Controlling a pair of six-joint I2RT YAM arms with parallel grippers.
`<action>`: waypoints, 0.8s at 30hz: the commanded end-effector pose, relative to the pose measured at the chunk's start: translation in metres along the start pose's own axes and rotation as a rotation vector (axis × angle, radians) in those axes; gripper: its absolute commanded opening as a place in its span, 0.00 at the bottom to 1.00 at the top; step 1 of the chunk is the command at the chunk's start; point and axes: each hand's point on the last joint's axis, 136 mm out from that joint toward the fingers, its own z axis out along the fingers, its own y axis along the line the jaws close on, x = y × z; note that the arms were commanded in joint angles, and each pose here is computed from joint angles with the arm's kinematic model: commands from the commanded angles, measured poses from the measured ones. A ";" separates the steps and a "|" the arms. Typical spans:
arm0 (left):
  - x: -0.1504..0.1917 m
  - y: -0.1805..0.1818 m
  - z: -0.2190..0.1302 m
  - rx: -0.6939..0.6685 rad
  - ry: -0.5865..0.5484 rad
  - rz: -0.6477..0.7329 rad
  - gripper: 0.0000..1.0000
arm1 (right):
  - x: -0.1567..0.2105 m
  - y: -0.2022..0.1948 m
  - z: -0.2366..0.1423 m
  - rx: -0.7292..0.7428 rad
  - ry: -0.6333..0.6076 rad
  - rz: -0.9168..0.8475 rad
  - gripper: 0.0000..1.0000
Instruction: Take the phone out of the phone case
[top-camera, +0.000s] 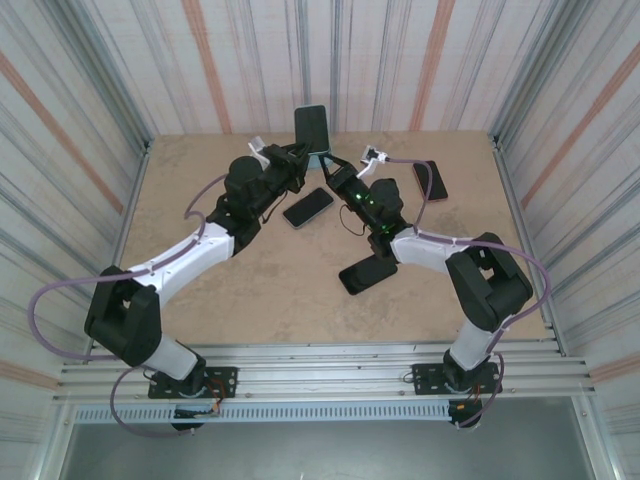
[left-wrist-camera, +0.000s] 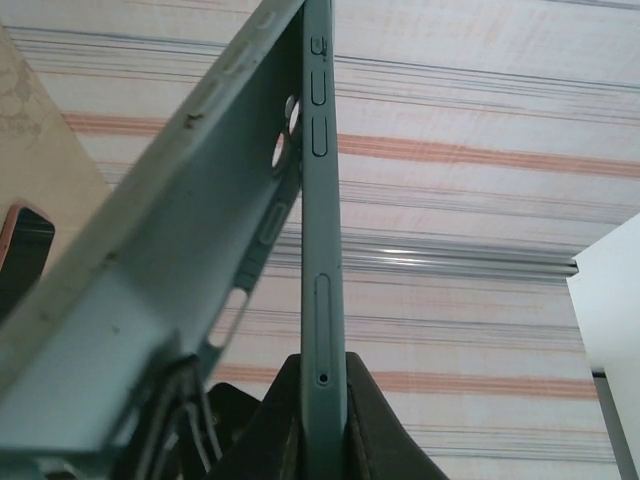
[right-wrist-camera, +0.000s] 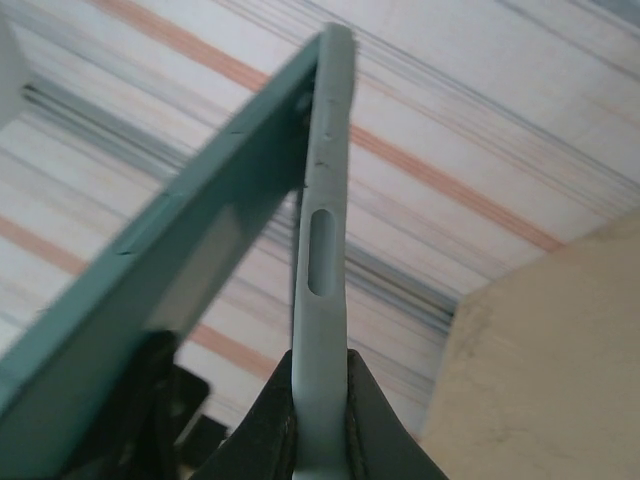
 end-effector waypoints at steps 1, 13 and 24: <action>0.015 -0.054 -0.011 0.128 0.049 0.061 0.00 | 0.002 0.002 0.006 0.072 -0.004 -0.059 0.00; -0.026 -0.032 -0.029 0.041 0.089 0.230 0.00 | 0.010 -0.031 0.006 0.210 0.022 -0.086 0.00; -0.109 0.044 -0.065 -0.058 0.055 0.319 0.00 | 0.036 -0.060 0.007 0.324 0.077 -0.051 0.00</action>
